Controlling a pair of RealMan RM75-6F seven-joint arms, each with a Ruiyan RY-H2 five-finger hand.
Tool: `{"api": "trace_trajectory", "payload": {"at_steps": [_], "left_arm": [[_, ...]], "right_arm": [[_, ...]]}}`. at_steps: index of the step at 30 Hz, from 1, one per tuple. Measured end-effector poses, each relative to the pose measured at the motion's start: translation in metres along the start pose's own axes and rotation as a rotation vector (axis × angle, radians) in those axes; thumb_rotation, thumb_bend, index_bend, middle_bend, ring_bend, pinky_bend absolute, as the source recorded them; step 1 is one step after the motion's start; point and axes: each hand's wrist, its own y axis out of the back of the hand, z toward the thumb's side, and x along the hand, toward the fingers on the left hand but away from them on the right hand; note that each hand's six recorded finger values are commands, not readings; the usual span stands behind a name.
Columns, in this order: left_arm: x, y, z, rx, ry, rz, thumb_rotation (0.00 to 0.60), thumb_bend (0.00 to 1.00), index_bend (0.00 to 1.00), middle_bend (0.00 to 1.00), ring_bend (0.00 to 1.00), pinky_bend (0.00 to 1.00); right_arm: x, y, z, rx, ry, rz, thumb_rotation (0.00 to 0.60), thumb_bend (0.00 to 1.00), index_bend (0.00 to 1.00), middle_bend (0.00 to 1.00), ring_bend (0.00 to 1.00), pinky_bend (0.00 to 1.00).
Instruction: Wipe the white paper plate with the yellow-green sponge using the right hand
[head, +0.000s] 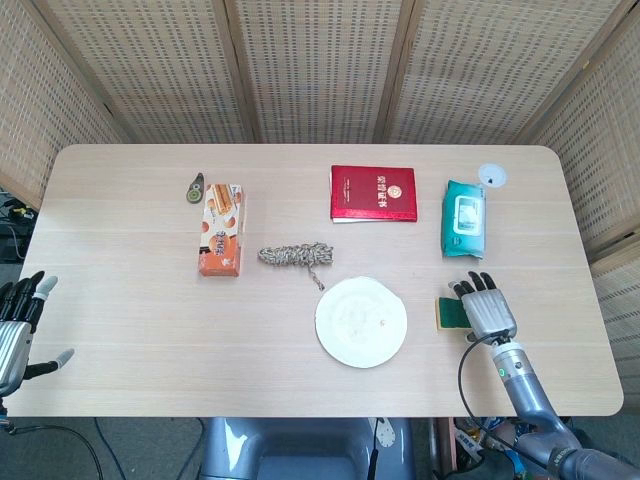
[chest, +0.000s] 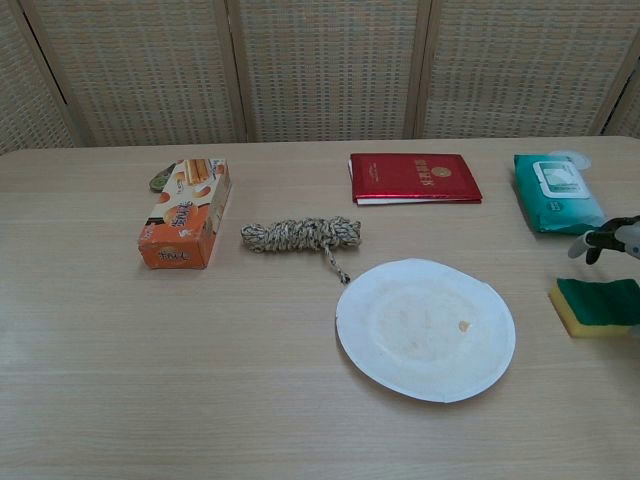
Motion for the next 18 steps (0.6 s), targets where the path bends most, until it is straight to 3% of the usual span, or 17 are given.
{"api": "trace_trajectory", "payload": {"at_steps": [6, 13, 18], "left_arm": [[0.0, -0.001, 0.0, -0.001, -0.003, -0.008, 0.6, 0.0, 0.0, 0.0, 0.0, 0.0], [0.001, -0.002, 0.0, -0.003, -0.001, -0.012, 0.6, 0.0, 0.0, 0.0, 0.0, 0.0], [0.002, -0.003, 0.0, -0.003, 0.0, -0.017, 0.6, 0.0, 0.0, 0.0, 0.0, 0.0]], "right_arm": [[-0.006, -0.003, 0.003, 0.01, -0.005, 0.012, 0.6, 0.02, 0.28, 0.31, 0.15, 0.14], [-0.017, -0.009, 0.002, 0.024, -0.028, 0.029, 0.6, 0.08, 0.37, 0.41, 0.25, 0.29], [-0.02, -0.009, 0.003, 0.007, -0.033, 0.008, 0.6, 0.15, 0.43, 0.46, 0.28, 0.3]]}}
